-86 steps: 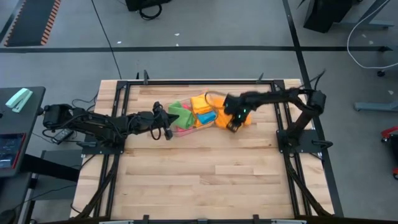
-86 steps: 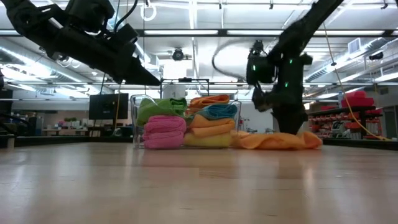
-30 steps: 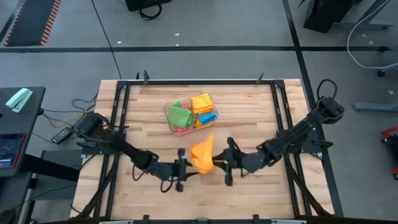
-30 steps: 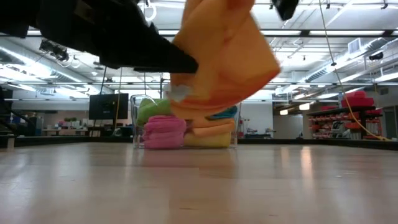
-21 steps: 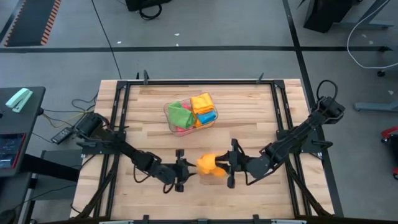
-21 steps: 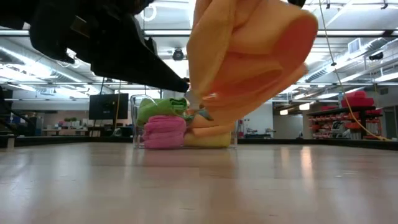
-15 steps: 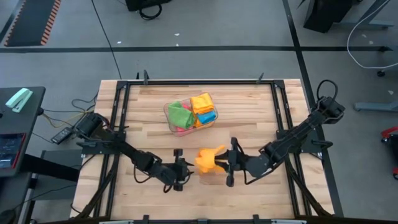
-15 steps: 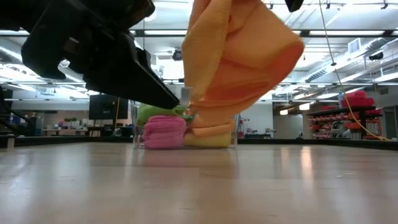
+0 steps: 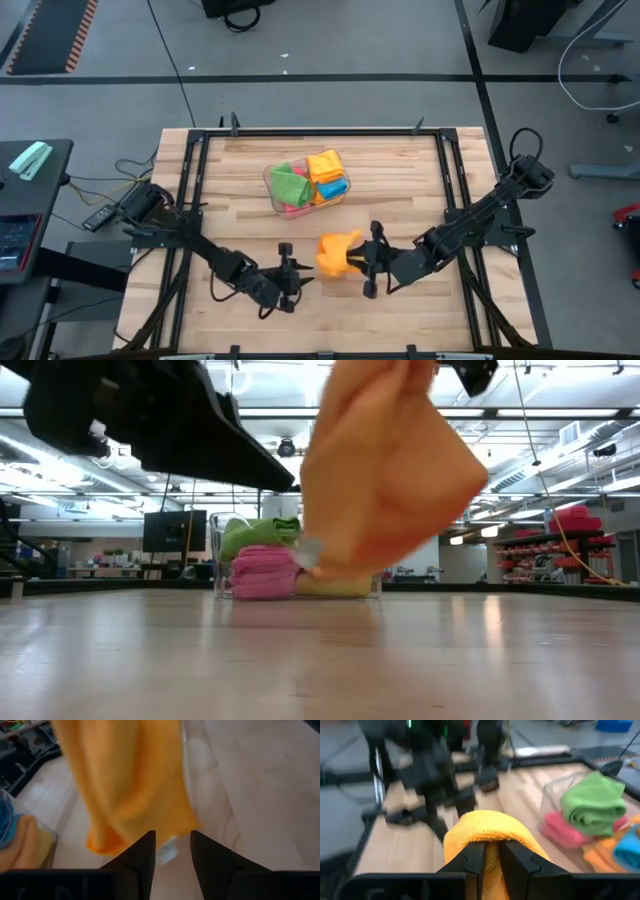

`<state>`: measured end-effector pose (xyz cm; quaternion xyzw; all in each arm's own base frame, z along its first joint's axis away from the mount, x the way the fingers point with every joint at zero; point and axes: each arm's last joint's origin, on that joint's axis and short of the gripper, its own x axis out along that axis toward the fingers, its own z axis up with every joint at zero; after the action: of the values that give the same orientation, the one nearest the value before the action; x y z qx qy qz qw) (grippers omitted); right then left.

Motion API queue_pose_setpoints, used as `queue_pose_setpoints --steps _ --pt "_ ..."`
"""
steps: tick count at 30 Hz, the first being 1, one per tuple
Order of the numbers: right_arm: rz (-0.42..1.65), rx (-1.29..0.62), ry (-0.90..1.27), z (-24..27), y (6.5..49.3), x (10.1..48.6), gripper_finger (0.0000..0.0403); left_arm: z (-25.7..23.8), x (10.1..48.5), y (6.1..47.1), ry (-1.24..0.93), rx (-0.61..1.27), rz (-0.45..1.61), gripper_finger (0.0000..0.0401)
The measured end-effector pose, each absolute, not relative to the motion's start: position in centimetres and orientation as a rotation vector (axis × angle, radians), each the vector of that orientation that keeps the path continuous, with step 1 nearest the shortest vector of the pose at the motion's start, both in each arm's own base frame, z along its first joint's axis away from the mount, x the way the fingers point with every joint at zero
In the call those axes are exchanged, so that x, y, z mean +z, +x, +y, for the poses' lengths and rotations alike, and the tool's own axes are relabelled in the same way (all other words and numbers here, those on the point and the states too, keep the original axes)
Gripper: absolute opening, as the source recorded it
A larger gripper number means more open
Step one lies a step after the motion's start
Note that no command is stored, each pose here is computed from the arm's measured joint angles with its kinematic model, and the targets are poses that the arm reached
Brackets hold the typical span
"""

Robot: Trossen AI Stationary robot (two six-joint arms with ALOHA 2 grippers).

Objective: Fold microfiber towels
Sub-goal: Fold the orange microfiber cloth

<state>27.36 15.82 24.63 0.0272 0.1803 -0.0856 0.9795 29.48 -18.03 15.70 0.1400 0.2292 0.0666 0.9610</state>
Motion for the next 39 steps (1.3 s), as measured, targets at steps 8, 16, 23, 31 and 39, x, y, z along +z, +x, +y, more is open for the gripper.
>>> queue_pose_setpoints --steps 8,16,23,31,39 --pt "0.61 -0.143 0.127 15.1 26.4 22.6 0.0094 -18.0 16.0 29.7 0.187 0.158 0.451 0.0134" --pt "0.95 -0.32 0.381 14.0 24.0 20.3 0.0117 -17.9 16.0 29.8 0.141 0.167 0.449 0.0146" --pt "1.109 -0.568 0.501 14.0 21.1 19.5 0.0115 -18.2 15.9 29.8 0.123 0.084 0.474 0.0136" --pt "1.136 -0.601 0.499 14.6 20.0 19.4 0.0097 -17.4 15.4 30.5 0.108 0.056 0.49 0.0139" --pt "0.92 -0.287 0.364 16.6 22.1 20.4 0.0094 -16.5 12.4 32.8 0.189 0.021 0.445 0.0152"
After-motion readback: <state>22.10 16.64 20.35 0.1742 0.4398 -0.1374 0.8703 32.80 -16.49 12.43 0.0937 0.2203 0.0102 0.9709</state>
